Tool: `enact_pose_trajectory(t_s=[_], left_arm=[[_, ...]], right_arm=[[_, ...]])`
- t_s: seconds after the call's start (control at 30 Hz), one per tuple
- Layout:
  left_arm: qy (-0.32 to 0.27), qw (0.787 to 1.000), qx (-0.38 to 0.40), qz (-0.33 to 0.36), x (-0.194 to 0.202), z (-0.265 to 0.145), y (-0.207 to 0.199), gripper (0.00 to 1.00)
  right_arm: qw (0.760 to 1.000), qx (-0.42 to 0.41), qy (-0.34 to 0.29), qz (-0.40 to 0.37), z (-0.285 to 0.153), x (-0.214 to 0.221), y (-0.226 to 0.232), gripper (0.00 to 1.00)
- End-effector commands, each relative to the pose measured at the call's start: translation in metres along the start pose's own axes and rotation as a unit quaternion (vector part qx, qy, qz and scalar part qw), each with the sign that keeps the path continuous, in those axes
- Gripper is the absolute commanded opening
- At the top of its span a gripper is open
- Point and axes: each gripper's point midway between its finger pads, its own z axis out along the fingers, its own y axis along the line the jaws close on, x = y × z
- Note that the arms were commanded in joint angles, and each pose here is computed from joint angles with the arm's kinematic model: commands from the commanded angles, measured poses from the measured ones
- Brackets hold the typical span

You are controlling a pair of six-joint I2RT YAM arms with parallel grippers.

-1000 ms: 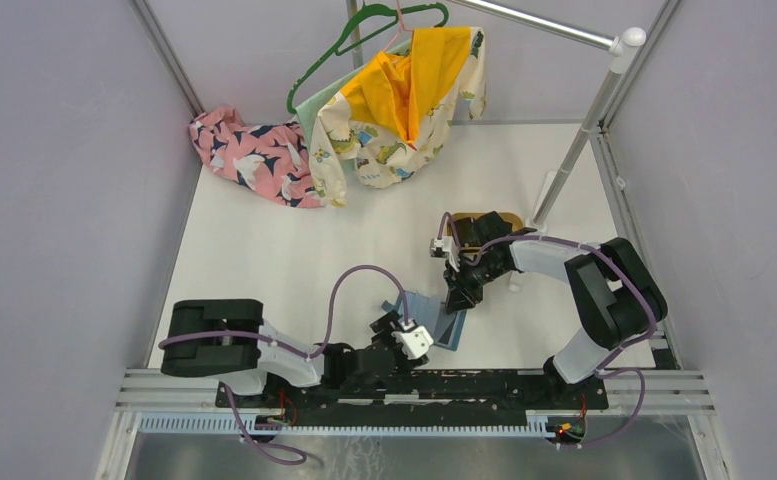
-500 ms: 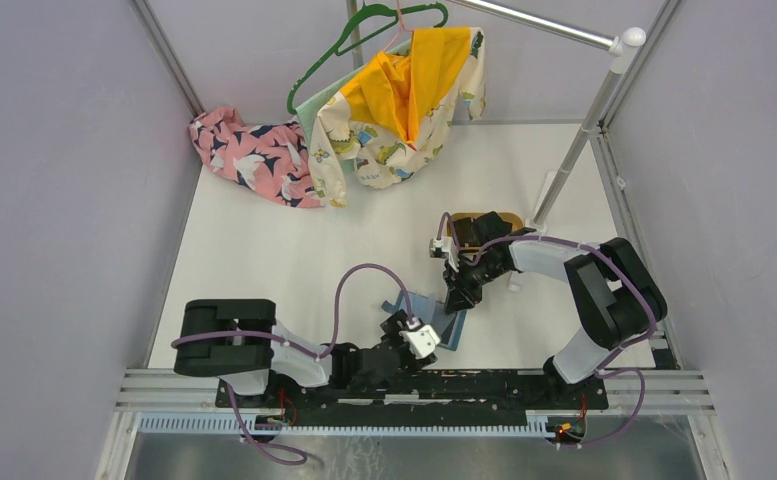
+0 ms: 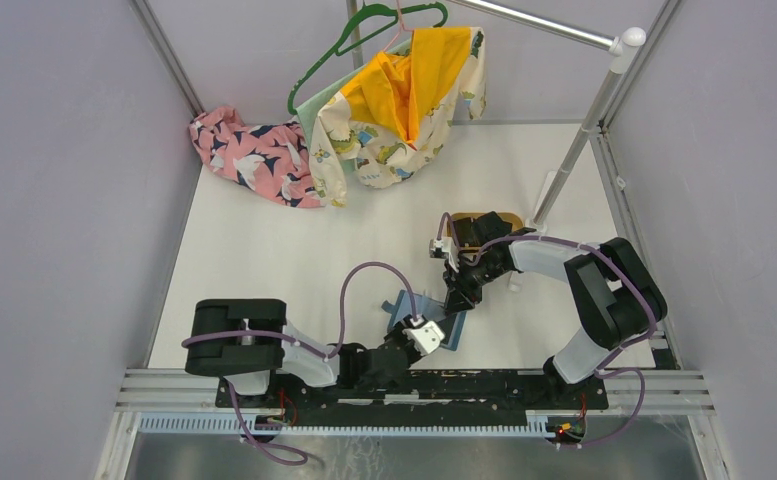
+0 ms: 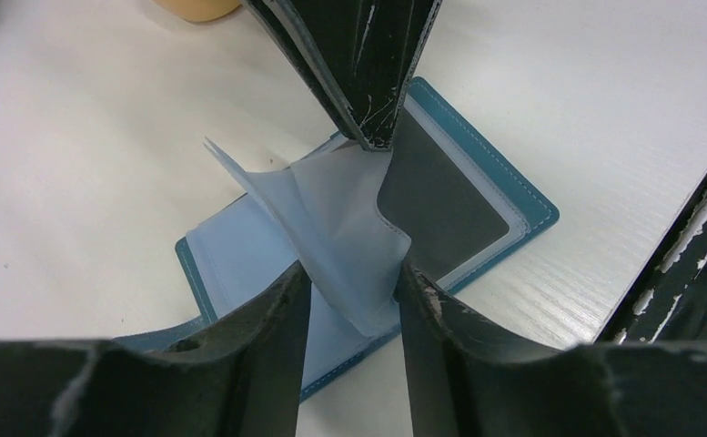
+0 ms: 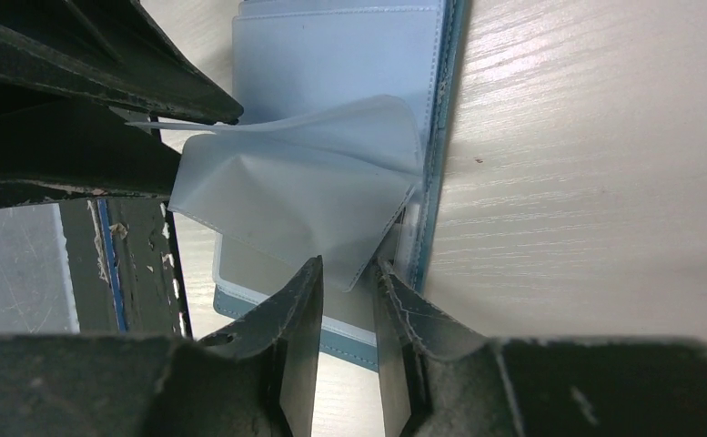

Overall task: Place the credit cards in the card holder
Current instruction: Open the card holder at the center of the board.

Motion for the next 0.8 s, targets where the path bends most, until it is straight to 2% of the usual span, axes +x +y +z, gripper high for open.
enact_pose_trajectory(t_s=[0.0, 0.2, 0.3, 0.57, 0.63, 0.77], left_arm=[[-0.008, 0.997, -0.030, -0.071, -0.007, 0.003, 0.003, 0.45], [0.007, 0.991, -0.036, -0.130, 0.005, -0.002, 0.002, 0.41], [0.013, 0.984, -0.054, -0.167, 0.012, -0.005, 0.008, 0.41], [0.042, 0.964, -0.086, -0.248, 0.017, -0.004, 0.023, 0.44], [0.060, 0.949, -0.103, -0.291, 0.022, -0.001, 0.032, 0.45], [0.105, 0.922, -0.116, -0.354, 0.035, 0.004, 0.046, 0.45]], right_arm=[[0.999, 0.008, -0.007, -0.033, -0.005, -0.011, -0.003, 0.34], [0.997, 0.020, -0.044, -0.062, -0.024, -0.029, -0.002, 0.45], [0.994, 0.033, -0.060, -0.085, -0.032, -0.036, -0.001, 0.47], [0.982, 0.033, -0.091, -0.164, -0.039, -0.044, 0.013, 0.47], [0.974, 0.033, -0.100, -0.200, -0.038, -0.043, 0.019, 0.46], [0.954, 0.028, -0.103, -0.281, -0.029, -0.031, 0.030, 0.38]])
